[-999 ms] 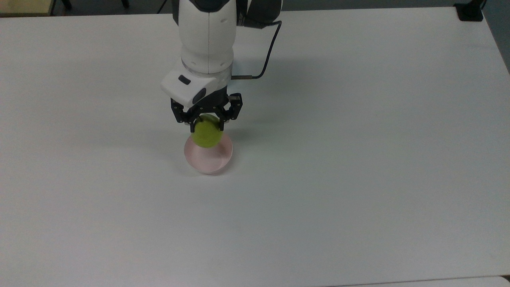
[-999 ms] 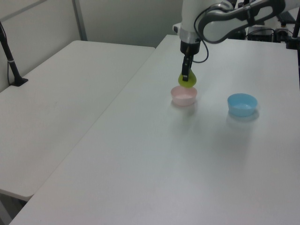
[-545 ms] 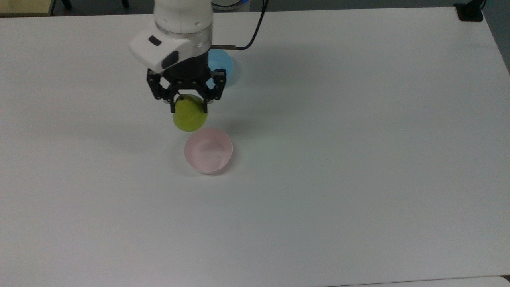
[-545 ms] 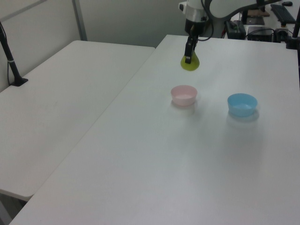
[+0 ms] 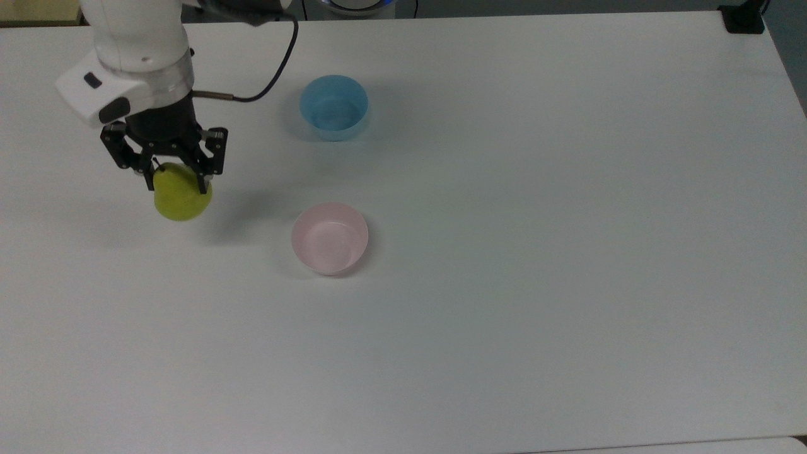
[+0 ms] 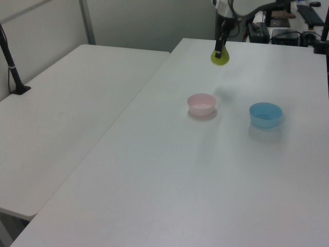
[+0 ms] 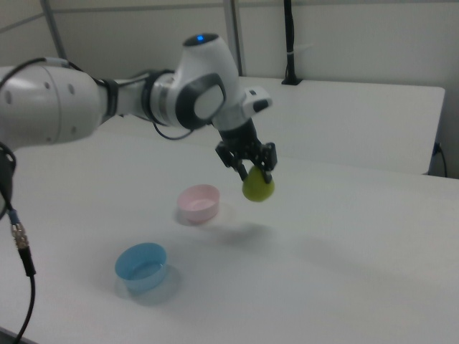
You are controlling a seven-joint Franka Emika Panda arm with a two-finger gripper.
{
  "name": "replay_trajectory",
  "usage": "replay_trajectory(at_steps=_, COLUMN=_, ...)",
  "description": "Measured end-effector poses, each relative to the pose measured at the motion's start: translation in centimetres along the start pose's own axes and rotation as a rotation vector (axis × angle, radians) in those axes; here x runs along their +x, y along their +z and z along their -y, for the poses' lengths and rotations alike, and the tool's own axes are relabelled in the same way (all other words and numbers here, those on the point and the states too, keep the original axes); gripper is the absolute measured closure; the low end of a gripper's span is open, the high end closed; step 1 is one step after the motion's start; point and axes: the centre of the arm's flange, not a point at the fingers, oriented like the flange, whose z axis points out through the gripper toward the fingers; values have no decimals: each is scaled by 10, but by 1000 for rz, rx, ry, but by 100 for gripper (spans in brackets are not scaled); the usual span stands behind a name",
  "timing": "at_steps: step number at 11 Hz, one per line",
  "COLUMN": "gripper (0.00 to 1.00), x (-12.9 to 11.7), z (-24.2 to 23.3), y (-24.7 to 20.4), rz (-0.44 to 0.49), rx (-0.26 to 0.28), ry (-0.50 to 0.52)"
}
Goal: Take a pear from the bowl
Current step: 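Lower the pear onto the table beside the pink bowl and release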
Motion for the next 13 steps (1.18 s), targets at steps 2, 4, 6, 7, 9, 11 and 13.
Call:
replay_trajectory(at_steps=2, gripper=36, x=6, z=-3, y=51, rz=-23, rx=-7, ry=1)
replay_trajectory(at_steps=4, gripper=37, x=8, z=-2, y=86, rz=-30, rx=-8, ry=-1)
replay_trajectory(at_steps=6, gripper=37, x=8, z=1, y=110, rz=-31, rx=-7, ry=-4)
replay_trajectory(at_steps=7, gripper=37, x=8, z=2, y=118, rz=-34, rx=-7, ry=-6)
replay_trajectory(at_steps=9, gripper=37, x=9, z=2, y=119, rz=-40, rx=-9, ry=-6)
replay_trajectory(at_steps=11, gripper=33, x=9, z=2, y=119, rz=-40, rx=-9, ry=-6)
replay_trajectory(at_steps=13, gripper=24, x=11, z=0, y=115, rz=-47, rx=-11, ry=-5)
